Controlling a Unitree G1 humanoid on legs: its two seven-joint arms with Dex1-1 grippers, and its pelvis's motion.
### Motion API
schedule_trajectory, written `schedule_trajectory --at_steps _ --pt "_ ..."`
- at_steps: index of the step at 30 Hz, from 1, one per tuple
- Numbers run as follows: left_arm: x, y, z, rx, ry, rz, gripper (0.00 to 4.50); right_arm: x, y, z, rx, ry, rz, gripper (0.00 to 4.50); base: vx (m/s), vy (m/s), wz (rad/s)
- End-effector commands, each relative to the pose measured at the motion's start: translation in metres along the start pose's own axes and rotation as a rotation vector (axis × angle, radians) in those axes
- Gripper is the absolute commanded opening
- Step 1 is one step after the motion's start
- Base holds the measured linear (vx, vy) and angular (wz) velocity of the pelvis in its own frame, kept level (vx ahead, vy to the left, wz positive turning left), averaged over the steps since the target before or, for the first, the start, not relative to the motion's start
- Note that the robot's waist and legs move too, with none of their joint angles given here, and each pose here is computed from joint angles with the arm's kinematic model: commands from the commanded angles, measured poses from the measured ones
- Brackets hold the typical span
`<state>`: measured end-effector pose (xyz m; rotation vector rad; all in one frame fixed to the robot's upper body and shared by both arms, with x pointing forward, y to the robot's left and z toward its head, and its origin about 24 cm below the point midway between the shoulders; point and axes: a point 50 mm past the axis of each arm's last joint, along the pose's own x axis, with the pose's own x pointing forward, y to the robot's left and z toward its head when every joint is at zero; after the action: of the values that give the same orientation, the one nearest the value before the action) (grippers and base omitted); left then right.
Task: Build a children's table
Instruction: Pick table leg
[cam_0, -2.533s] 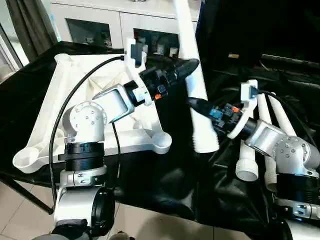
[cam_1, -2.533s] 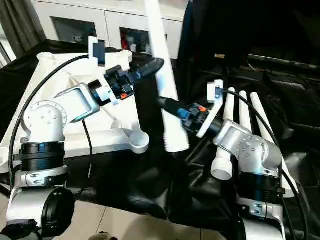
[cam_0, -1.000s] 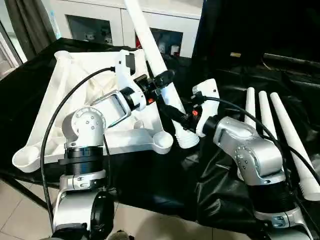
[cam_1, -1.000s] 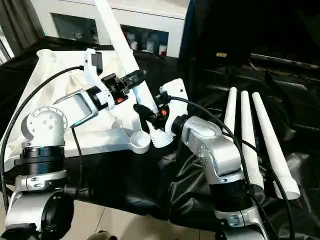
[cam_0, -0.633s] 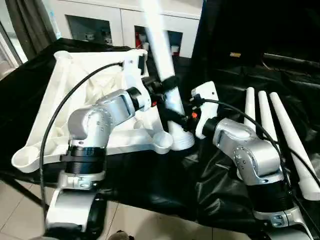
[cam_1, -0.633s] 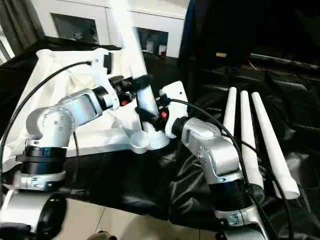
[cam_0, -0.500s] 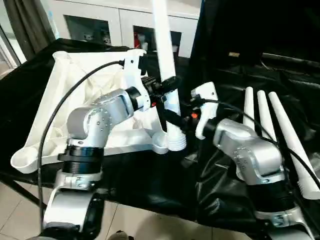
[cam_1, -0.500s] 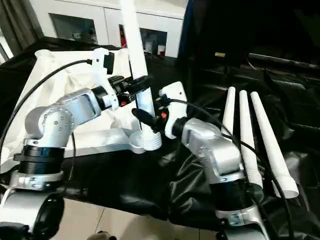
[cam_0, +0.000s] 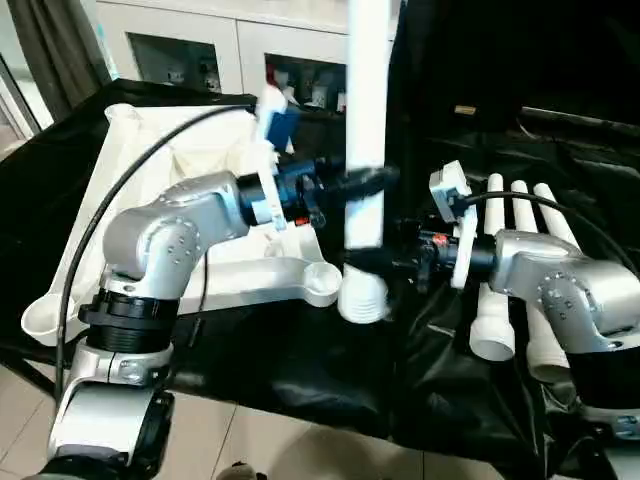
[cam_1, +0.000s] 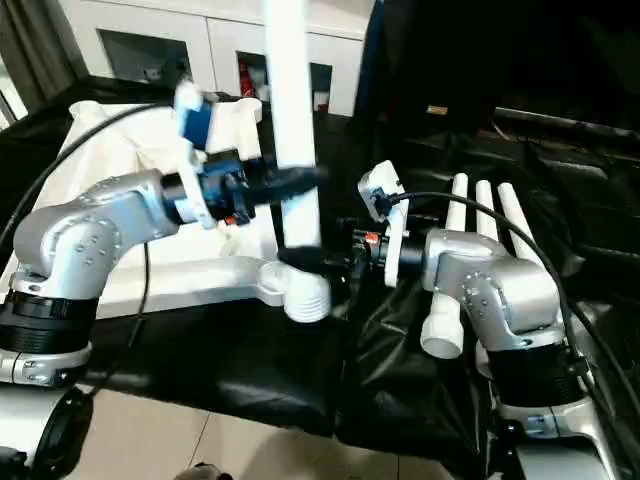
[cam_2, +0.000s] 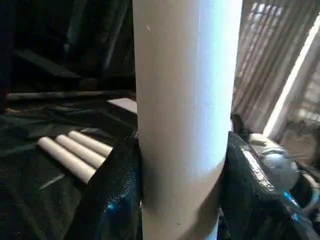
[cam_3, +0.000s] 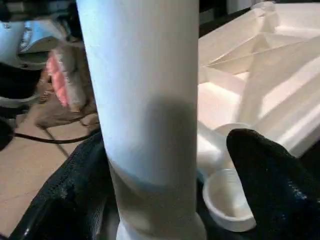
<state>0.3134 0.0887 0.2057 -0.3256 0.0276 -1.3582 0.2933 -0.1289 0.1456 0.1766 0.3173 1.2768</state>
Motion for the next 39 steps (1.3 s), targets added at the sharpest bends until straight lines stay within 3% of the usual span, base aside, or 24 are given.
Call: schedule_trajectory --at_steps 1,8,25,39 --pt "0.001 -0.006 0.009 0.020 -0.016 -0.063 1.84 0.000 0.006 0.008 -0.025 0.013 0.054 3.80 0.000 0.000 0.00" --pt "0.000 -0.007 0.003 0.026 0.027 -0.084 1.84 -0.001 0.009 0.009 -0.016 0.039 0.119 3.80 0.000 0.000 0.00" --pt "0.004 -0.010 0.002 0.019 0.042 -0.129 1.84 0.002 0.013 0.003 -0.001 0.081 0.173 2.17 0.000 0.000 0.00" --pt "0.009 -0.011 0.003 0.012 0.023 -0.134 1.84 0.007 0.014 -0.002 0.013 0.071 0.182 1.93 0.000 0.000 0.00"
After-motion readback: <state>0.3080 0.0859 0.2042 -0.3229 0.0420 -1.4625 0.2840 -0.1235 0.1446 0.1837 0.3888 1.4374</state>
